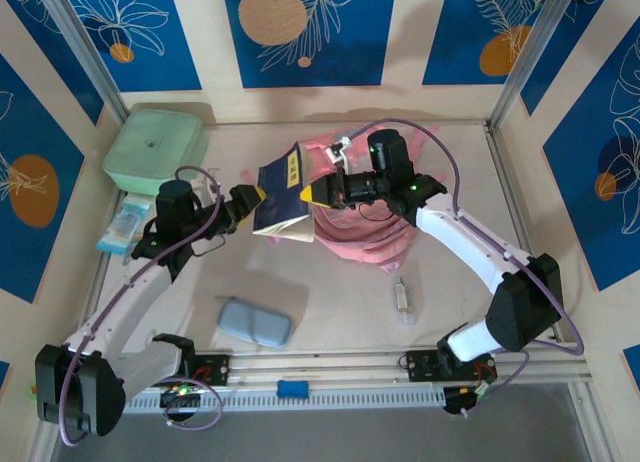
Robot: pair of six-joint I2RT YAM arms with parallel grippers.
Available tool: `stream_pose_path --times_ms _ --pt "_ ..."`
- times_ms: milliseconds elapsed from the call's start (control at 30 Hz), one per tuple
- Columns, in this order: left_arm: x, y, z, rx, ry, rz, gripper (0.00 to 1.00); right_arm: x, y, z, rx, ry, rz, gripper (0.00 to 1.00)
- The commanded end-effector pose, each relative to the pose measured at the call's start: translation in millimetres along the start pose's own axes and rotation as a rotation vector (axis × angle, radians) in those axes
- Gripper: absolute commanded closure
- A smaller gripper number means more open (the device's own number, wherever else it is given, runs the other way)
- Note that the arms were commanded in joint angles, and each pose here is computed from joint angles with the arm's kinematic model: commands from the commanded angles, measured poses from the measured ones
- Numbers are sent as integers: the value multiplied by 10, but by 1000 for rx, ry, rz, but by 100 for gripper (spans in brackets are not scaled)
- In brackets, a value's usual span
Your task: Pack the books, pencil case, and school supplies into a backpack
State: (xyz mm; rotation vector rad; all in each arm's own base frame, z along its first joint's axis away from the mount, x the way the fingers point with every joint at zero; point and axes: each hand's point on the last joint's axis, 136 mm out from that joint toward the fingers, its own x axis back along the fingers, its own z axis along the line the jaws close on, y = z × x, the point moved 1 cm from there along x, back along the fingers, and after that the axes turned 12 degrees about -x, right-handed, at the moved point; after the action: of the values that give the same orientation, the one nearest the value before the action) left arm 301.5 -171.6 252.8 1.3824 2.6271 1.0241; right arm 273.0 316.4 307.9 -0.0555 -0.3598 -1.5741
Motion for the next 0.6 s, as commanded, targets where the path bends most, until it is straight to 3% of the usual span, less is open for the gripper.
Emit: stream_pose_path --times_ms 0,100,300,567 --pt "-54 133 -363 -14 -155 -70 18 8 -60 151 50 92 36 100" --pt "-20 184 -541 -37 -207 -83 24 -1 -60 10 29 94 43 100" --pt "7 199 -580 -57 -187 -86 41 11 -82 -157 35 69 57 100" --pt "-77 170 -582 -62 -172 -68 75 6 -82 -284 24 29 73 100"
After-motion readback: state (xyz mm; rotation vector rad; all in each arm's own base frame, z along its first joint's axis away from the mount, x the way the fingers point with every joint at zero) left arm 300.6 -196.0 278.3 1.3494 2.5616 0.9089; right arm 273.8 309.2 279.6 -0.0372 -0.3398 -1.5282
